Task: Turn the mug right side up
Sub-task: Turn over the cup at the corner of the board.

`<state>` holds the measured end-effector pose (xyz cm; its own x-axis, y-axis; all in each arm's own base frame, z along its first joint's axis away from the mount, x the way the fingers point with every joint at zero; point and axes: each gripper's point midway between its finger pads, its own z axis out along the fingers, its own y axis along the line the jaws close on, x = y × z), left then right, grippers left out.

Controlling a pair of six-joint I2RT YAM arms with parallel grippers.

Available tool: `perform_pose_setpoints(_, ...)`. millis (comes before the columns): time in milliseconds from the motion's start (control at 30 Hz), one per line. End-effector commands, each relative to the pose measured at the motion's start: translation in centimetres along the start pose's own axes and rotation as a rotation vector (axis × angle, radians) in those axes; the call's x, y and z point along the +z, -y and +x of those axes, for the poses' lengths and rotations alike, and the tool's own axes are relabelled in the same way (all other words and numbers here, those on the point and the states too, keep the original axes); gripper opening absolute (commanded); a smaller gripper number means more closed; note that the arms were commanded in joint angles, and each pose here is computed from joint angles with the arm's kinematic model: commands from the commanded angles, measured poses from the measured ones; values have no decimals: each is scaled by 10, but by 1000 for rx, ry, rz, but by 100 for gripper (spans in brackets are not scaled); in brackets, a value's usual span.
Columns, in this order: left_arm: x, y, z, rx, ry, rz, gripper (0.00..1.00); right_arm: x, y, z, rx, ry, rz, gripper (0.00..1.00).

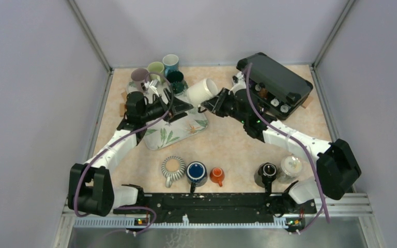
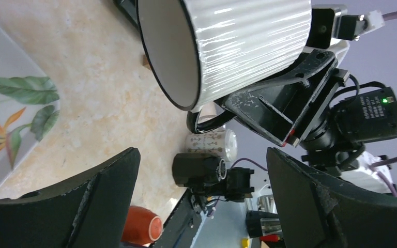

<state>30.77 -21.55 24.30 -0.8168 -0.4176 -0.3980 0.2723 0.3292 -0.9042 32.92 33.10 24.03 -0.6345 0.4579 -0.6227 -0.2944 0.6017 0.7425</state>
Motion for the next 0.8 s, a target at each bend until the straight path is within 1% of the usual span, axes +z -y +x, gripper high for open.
perform_pose_setpoints(0,-5,37,-9,41,17,141,98,-24,-98,-71,62,212,-369,0)
perform_pose_setpoints(100,-6,46,-11,28,25,177,97,-28,-112,-75,85,218,-440,0)
perform_pose_setpoints(267,-8,62,-18,22,52,252,91,-31,-127,-76,126,206,-527,0)
perform_pose_setpoints(433,-7,77,-24,9,56,319,79,-30,-133,-72,157,188,-582,0)
perform_pose_setpoints(467,-6,78,-24,6,55,322,75,-29,-133,-71,162,182,-590,0)
perform_pose_setpoints(767,0,82,-22,-1,53,331,59,-27,-135,-66,195,165,-629,0)
